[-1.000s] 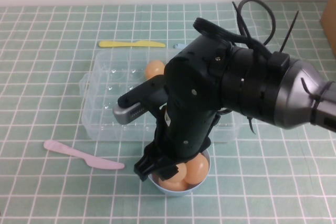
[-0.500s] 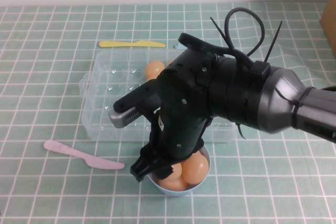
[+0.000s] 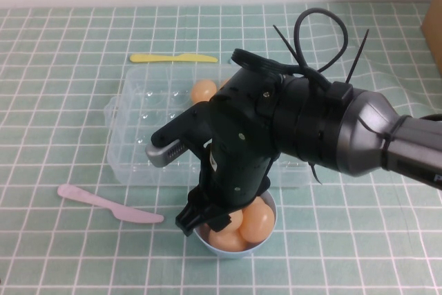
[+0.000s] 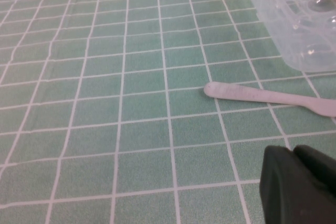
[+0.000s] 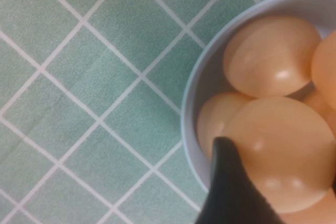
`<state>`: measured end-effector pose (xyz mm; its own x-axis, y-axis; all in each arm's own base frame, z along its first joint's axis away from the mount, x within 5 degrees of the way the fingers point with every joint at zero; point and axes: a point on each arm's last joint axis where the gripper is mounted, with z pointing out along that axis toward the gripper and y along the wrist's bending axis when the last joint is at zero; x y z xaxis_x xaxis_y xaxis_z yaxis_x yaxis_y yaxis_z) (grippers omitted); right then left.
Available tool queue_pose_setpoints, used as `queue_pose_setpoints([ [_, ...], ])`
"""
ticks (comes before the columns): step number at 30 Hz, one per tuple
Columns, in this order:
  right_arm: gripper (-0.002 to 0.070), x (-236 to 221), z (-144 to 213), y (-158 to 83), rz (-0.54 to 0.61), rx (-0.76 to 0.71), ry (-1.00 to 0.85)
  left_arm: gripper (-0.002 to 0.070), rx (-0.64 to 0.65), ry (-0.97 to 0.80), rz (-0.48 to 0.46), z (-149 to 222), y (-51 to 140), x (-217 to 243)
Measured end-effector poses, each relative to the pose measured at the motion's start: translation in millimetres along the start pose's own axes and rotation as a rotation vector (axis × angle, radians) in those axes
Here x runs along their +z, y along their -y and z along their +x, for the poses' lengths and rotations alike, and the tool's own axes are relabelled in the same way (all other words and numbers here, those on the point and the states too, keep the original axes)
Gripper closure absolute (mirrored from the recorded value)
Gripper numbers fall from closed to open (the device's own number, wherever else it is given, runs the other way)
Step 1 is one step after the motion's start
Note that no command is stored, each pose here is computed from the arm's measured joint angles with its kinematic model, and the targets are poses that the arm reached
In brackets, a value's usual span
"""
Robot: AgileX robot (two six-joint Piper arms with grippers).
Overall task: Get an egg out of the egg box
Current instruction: Place the egg in the bowl
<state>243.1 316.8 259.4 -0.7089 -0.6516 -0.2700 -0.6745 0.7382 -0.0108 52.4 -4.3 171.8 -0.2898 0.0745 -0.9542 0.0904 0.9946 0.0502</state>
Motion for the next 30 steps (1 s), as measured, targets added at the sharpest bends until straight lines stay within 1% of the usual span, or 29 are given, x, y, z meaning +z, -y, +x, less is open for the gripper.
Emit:
queue_pose_setpoints([
  [13, 0.0333, 0.0, -0.4, 0.7, 0.008, -0.004, 0.004, 0.0678, 0.0, 0.0, 0.0, 0.0, 0.0, 0.0],
  [30, 0.03, 0.0, 0.8, 1.7, 0.019, -0.008, -0.009, 0.0678, 0.0, 0.0, 0.0, 0.0, 0.0, 0.0],
])
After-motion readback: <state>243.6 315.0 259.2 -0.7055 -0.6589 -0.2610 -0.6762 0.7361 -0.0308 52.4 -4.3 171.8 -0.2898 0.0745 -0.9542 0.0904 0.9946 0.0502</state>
